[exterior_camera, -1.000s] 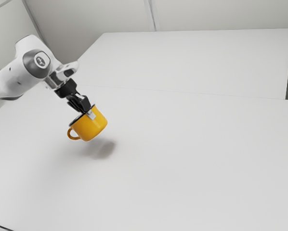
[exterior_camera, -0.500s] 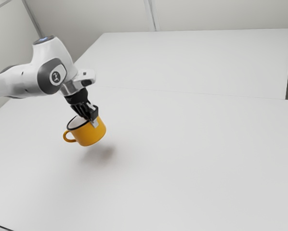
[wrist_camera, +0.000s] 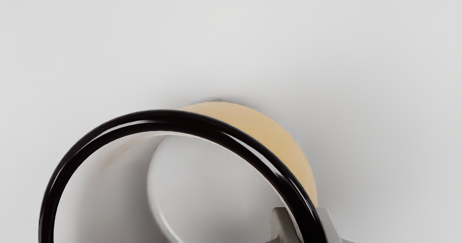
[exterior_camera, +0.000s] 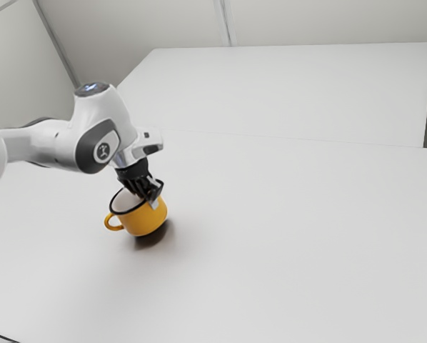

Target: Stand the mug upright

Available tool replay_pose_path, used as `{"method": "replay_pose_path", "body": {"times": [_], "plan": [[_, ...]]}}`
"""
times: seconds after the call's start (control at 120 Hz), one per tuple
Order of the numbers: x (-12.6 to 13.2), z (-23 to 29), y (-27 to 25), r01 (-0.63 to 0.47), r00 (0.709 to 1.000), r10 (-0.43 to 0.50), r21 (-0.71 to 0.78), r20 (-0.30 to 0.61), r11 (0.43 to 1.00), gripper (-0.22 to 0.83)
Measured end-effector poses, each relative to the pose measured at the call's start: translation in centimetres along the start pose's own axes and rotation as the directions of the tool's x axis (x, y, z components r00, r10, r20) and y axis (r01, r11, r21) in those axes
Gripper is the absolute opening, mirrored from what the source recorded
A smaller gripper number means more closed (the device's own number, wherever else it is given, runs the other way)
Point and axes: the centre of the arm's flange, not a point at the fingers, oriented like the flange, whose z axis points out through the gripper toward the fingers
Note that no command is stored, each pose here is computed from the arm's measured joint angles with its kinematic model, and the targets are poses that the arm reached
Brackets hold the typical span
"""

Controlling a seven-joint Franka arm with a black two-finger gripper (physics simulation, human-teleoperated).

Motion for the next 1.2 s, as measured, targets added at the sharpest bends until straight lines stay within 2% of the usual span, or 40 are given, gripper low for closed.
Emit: {"method": "replay_pose_path", "body": {"times": [0.925, 1.058, 1.2], "plan": [[0.2, 4.4, 1.3, 0.131, 0.991, -0.131, 0.01, 0.015, 0.991, -0.16], [0.2, 4.4, 1.3, 0.144, 0.989, -0.144, -0.004, 0.014, 0.99, -0.03], [0.2, 3.5, 1.9, 0.138, 0.99, -0.138, -0.016, -0.003, 0.99, 0.24]]}}
